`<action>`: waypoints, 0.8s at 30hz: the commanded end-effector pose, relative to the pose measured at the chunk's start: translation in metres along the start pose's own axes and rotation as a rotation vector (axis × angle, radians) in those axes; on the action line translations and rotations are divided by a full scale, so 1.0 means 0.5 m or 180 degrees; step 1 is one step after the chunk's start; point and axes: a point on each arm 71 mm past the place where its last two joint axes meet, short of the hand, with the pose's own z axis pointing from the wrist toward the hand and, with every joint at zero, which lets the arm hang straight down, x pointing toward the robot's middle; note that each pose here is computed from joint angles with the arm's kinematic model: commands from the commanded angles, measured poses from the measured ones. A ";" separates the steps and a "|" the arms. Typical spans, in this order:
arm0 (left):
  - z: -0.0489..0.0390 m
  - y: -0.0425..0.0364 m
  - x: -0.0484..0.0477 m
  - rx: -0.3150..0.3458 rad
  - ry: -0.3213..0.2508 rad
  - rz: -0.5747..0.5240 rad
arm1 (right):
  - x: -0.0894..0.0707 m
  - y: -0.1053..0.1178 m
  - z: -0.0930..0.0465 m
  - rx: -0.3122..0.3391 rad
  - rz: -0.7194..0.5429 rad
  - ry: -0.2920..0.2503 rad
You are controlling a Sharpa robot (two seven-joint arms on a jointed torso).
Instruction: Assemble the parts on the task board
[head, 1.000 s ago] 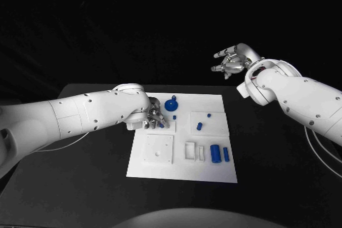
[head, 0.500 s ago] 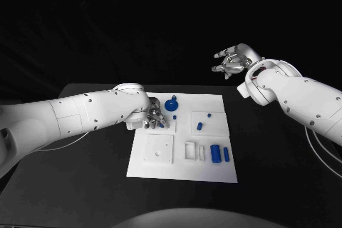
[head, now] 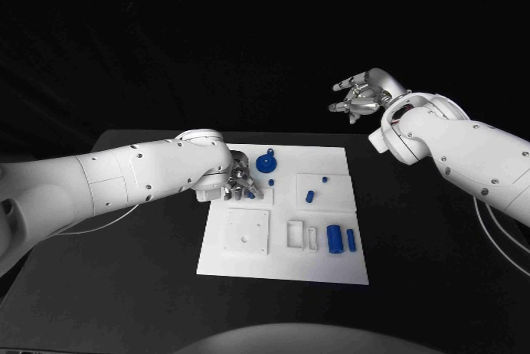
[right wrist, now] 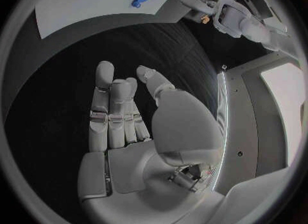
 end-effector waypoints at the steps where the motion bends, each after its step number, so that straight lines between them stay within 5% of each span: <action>1: 0.015 0.021 0.037 -0.0174 0.0209 0.0069 | 0.001 0.000 0.000 -0.0013 -0.0015 0.0040; 24: 0.020 0.022 0.037 -0.0259 0.0324 0.0383 | -0.001 -0.001 -0.001 -0.0006 -0.0019 0.0034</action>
